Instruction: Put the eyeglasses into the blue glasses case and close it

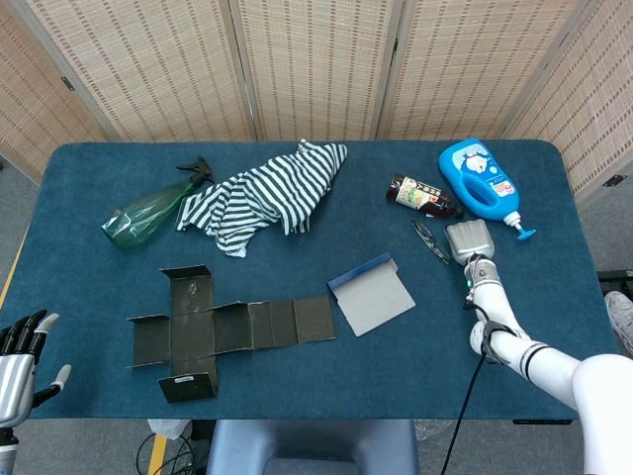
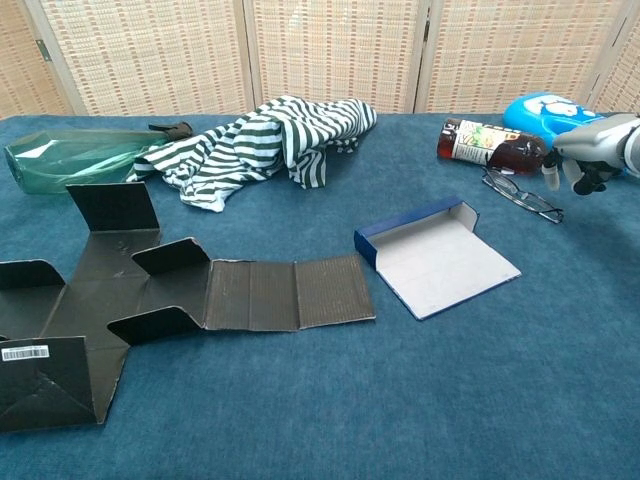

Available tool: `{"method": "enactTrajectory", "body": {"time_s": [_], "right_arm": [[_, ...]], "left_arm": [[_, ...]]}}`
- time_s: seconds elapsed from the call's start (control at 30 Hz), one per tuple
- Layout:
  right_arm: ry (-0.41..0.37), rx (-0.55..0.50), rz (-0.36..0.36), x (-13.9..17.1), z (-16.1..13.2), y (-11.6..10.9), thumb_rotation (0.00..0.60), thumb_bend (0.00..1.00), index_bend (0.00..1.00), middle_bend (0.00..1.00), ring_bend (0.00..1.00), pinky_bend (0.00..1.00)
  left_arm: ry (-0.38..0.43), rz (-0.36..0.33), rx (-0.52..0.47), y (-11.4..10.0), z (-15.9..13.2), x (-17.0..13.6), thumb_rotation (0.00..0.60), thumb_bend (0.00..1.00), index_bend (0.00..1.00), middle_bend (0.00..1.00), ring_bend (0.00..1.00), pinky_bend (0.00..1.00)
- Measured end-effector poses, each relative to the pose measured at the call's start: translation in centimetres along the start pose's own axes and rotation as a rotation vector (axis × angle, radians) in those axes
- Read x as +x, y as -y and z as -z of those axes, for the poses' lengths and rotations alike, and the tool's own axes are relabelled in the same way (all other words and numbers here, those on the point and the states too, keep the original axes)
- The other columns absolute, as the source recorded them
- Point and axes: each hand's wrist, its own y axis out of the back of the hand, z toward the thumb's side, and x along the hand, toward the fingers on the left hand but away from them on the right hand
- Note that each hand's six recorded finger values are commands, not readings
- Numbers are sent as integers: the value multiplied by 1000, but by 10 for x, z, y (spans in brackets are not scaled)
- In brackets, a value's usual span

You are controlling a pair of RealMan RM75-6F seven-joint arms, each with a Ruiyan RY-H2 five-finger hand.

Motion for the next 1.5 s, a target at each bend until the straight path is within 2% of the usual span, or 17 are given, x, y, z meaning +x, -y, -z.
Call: {"method": "enactTrajectory", "body": {"time_s": [0.23,0.43,0.67,0.8,1.1,1.33,1.5], "right_arm": [[-39,2,-5,-4,-16,3,600,1000,326,814,880,923],[-103,7,-5,4,-34,4,600,1000,326,814,880,923],[-251,15,23,33,-67,-1,600,1000,326,818,880,923],[-317,19,59,52,-76,-8,600,1000,326,823,880,923],[-357,16,158,78,-67,-30,600,1000,326,827,880,923],[-408,27,138,80,-89,-20,600,1000,326,827,881,922],[-424,62,123,85,-89,-10,600,1000,326,830,882,923]], "left_arm": [[-5,-1,5,-1,1,0,600,319,167,140,148,188],[1,-2,7,-1,0,0,600,319,167,140,148,188],[5,-3,4,-1,-2,1,600,319,167,140,148,188],[-1,-3,5,-1,0,0,600,319,167,140,148,188],[6,-2,0,0,-2,0,600,319,167,140,149,188],[-5,-5,3,-2,2,-3,600,319,167,140,148,188],[-12,-2,3,-2,3,-4,600,319,167,140,149,188]]}}
